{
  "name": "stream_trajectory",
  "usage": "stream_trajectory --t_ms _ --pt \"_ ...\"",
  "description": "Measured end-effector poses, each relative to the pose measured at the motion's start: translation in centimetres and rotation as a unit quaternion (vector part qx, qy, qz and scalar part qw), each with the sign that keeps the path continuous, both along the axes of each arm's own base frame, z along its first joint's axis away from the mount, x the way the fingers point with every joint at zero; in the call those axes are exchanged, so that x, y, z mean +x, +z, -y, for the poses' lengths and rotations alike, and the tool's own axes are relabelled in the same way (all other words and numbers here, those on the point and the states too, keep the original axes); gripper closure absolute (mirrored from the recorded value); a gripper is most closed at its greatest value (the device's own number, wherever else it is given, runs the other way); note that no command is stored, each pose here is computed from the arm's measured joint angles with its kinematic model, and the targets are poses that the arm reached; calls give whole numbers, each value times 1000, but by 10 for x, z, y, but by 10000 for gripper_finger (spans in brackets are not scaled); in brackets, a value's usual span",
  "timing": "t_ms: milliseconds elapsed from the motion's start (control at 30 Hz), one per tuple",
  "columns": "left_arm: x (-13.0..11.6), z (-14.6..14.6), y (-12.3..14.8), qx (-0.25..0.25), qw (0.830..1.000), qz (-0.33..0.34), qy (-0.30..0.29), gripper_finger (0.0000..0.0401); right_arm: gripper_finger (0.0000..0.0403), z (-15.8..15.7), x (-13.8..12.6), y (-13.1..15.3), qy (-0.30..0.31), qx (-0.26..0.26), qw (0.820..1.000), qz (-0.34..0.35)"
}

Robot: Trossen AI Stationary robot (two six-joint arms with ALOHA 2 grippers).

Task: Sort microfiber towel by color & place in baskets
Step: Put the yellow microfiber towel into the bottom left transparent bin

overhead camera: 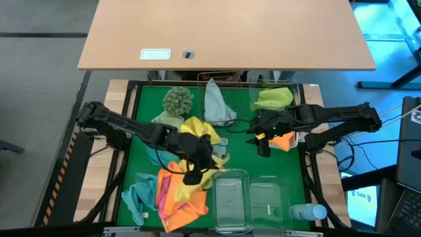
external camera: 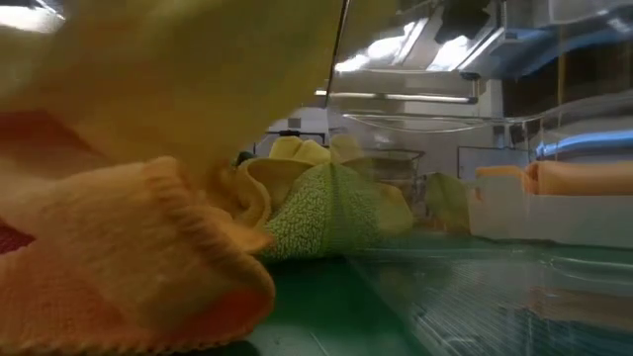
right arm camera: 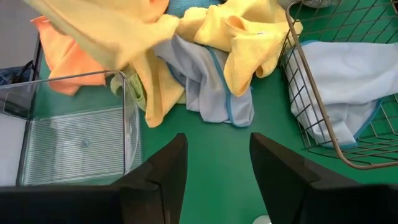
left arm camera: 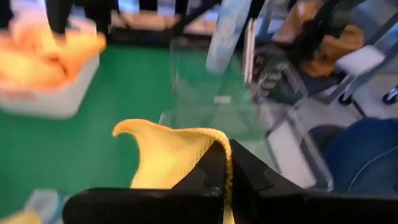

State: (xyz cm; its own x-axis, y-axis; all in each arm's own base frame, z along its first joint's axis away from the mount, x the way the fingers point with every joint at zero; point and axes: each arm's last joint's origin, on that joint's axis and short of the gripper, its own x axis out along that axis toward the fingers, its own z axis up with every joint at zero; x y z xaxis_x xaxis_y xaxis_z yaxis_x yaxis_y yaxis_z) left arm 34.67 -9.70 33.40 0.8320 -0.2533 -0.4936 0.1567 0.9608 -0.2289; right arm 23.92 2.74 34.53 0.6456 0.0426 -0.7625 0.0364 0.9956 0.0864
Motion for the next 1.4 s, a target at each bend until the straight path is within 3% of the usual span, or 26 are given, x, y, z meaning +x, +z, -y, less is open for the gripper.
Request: stream_trajectory --t_ms 367,667,867,1233,1400 --pt "-6 3 89 -31 993 116 -7 401 230 2 -2 -1 -16 -22 1000 -11" --pt "-14 17 128 -64 973 219 -26 401 230 4 -4 -3 -36 -48 998 -19" --pt "-13 33 129 -64 967 244 -30 401 230 4 -4 -3 -36 -48 998 -19" --pt "26 65 89 -45 969 240 -32 401 230 4 -4 -3 -36 -47 998 -20" --pt "31 67 86 -47 968 246 -31 401 230 4 -4 -3 -36 -47 998 -21"
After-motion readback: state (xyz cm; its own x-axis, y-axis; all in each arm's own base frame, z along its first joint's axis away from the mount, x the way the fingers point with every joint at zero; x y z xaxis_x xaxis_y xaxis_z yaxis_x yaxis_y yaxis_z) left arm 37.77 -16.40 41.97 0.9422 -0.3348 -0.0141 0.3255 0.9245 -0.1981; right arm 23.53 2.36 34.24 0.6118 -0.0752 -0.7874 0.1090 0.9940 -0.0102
